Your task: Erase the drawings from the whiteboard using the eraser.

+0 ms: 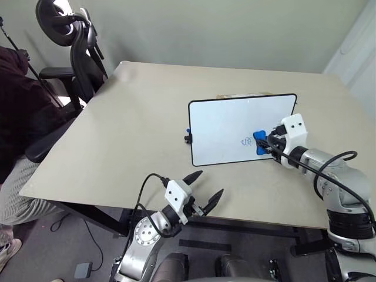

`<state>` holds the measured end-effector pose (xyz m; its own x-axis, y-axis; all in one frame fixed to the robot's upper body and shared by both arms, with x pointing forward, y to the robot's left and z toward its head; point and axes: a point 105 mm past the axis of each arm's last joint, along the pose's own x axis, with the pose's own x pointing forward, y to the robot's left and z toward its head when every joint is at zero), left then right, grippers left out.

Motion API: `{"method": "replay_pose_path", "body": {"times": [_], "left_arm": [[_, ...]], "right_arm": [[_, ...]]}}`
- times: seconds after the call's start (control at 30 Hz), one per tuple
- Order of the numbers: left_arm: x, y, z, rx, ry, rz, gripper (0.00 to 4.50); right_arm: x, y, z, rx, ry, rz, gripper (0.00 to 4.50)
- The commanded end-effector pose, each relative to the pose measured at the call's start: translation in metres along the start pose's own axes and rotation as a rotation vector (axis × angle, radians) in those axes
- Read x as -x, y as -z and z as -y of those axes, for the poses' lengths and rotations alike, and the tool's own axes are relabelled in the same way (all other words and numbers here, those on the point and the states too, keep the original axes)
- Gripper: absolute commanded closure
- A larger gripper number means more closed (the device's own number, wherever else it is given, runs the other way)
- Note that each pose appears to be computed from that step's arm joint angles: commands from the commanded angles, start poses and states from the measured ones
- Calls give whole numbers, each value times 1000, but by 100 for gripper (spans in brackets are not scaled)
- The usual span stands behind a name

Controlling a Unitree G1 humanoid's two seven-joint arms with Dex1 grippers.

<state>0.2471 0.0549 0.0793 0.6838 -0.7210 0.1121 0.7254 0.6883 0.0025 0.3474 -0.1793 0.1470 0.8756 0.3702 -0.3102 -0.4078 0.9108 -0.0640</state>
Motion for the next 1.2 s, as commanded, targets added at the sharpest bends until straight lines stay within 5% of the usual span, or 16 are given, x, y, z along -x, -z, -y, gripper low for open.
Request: {"method": "replay_pose_path", "body": {"times": [0.03, 0.77, 1.2], "left_arm": [[0, -15, 2, -22, 6, 52, 0], [2, -16, 3, -14, -7, 54, 0], [0, -14, 4, -6, -3, 50, 0]], "right_arm": [[-4, -13, 0, 32, 14, 50, 335], [-50, -6, -55, 75, -134, -41, 335], [-33, -8, 5, 35, 86, -35, 335]]}}
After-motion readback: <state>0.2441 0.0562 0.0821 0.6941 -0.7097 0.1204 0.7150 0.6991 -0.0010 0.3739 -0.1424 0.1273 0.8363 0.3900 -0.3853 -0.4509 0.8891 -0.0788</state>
